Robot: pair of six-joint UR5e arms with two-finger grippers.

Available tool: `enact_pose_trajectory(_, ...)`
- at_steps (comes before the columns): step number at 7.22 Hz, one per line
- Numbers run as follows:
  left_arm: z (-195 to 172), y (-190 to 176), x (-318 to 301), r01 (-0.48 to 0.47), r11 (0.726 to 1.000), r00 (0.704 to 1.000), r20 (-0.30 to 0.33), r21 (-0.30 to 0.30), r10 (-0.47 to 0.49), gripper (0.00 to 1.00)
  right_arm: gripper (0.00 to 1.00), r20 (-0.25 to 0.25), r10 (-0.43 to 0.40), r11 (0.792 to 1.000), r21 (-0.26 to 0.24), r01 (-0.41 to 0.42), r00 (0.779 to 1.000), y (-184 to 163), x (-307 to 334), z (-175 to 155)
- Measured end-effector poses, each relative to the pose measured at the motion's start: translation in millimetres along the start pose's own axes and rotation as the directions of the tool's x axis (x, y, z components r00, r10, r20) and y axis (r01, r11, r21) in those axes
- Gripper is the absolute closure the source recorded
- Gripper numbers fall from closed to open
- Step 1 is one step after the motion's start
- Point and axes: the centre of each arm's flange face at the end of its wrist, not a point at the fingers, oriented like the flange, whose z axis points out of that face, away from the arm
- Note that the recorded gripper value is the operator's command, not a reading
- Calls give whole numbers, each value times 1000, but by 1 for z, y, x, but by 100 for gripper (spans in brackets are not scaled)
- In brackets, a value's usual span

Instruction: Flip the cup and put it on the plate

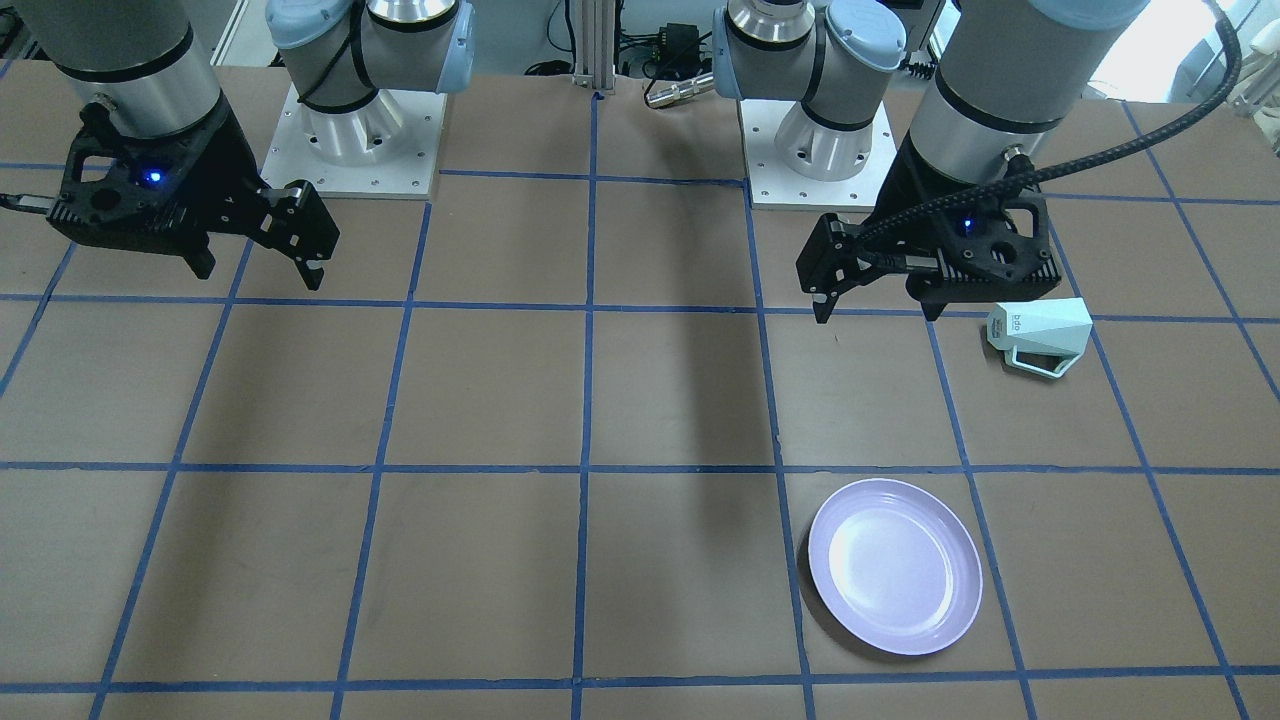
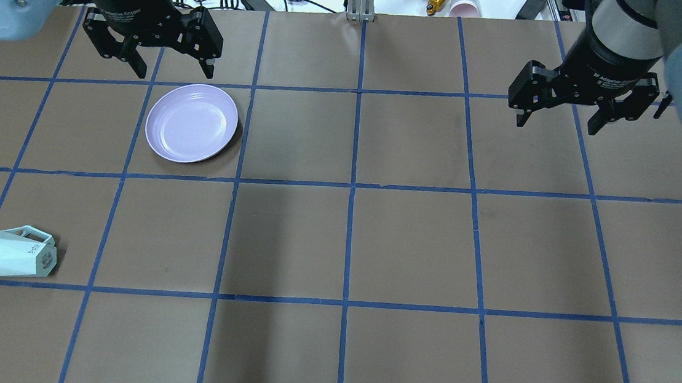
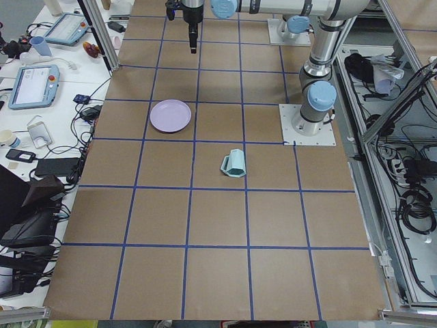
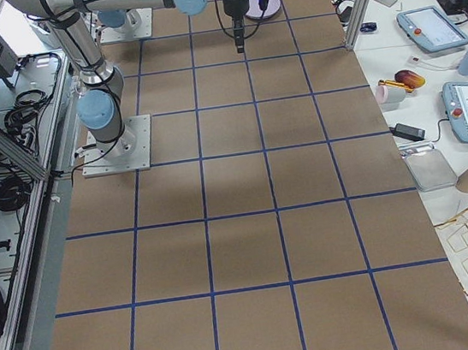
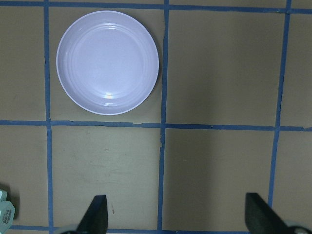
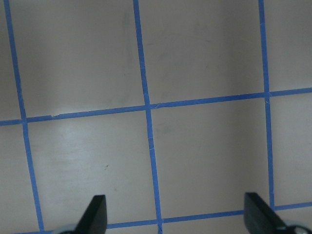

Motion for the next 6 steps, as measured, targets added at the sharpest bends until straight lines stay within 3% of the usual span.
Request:
enact_pose_trajectory(3, -1, 0, -4, 1, 1000, 1000, 0, 2, -1, 0, 0, -1, 0, 1000, 0, 0, 1000, 0, 0, 0)
enact_pose_trajectory(6, -10, -2, -44, 5, 1000, 1000, 2, 12, -5, 0, 0, -1, 0, 1000, 0, 0, 1000, 0, 0, 0)
